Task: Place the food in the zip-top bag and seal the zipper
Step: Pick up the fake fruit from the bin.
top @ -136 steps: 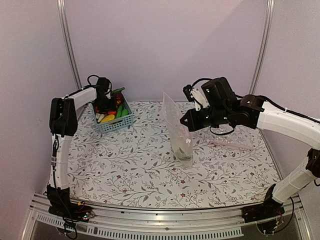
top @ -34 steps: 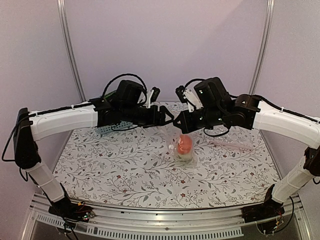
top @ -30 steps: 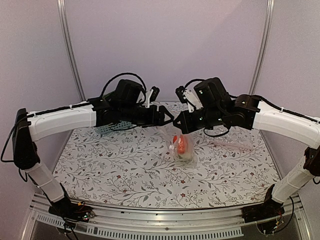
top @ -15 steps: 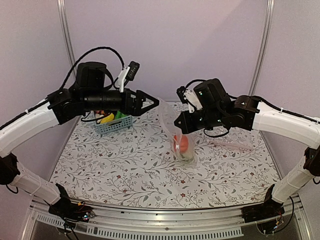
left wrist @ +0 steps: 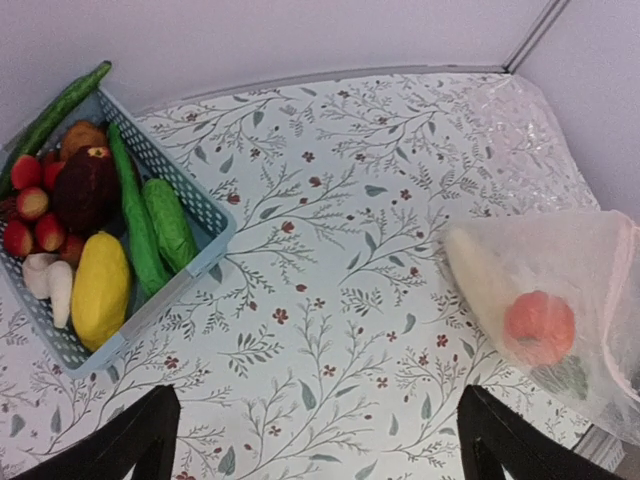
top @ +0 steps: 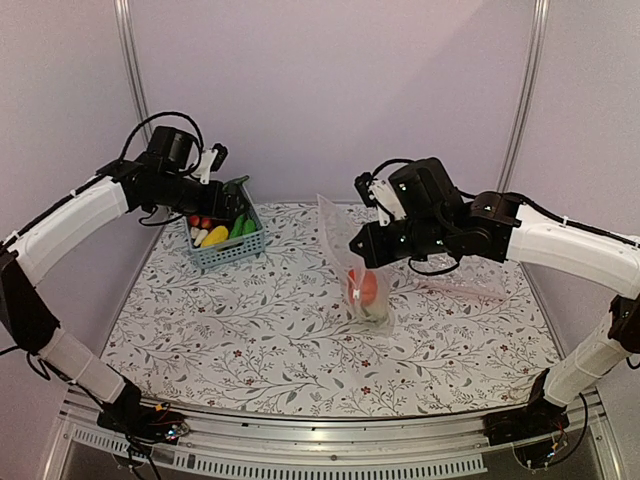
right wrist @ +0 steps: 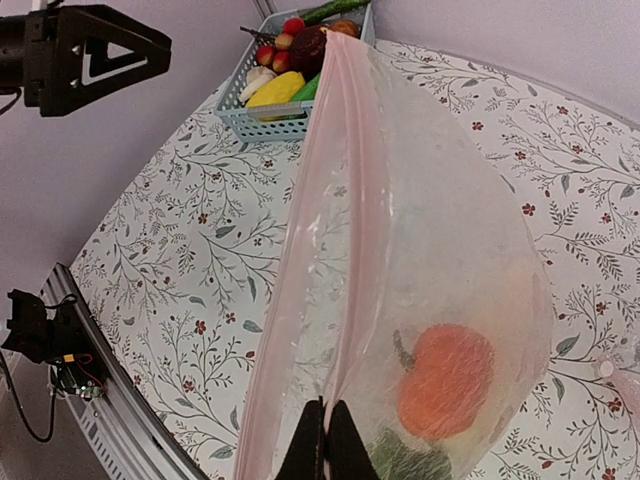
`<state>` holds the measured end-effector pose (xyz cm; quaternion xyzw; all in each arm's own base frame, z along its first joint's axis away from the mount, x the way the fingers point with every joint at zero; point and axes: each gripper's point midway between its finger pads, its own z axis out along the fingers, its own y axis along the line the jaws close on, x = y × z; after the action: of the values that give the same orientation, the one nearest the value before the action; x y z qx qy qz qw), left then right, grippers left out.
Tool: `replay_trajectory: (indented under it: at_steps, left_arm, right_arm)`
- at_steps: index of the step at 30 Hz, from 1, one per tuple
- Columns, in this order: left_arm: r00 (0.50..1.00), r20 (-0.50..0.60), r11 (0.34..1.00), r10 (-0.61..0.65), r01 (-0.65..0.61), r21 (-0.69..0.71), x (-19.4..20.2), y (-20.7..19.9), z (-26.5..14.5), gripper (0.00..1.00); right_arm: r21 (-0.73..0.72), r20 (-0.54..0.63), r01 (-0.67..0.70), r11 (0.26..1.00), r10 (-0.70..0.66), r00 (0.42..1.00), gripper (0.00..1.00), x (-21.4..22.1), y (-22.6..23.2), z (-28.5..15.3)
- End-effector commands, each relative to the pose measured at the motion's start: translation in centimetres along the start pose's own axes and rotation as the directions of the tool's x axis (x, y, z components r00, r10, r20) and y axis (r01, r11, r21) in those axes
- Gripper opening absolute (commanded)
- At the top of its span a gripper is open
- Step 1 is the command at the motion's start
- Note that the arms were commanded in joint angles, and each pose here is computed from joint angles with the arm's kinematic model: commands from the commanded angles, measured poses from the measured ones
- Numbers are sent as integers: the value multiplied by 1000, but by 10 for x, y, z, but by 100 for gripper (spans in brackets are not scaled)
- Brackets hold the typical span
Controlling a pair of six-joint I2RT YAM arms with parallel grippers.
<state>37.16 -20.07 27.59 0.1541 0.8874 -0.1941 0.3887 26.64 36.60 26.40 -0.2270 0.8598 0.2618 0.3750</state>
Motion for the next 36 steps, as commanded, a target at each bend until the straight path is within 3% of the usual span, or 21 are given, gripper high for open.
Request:
replay_trajectory:
  at_steps: [1,14,24,29,36]
  left_arm:
    - [995,-96,983,-14,-4,-184,13,59,28,96]
    - [985,-135,944,-107,58,-324,-1,158,103,76]
    - [982,-137,900,-128,57,-432,-13,216,154,75]
    - [981,-153,888,-120,37,-458,-12,234,177,83]
    - [978,-177,872,-107,7,-489,-5,256,196,84]
  right_arm:
    - [7,35,-3,1000,2,999,0,-5,-1,-11]
    - [20,42,5,1000,-6,999,0,-5,-5,-17]
    - [28,35,4,1000,-5,999,0,-2,-7,-15]
    - [41,32,3,999,-4,999,0,-1,-9,-16]
    - [53,28,2,999,-4,1000,0,0,-12,-17]
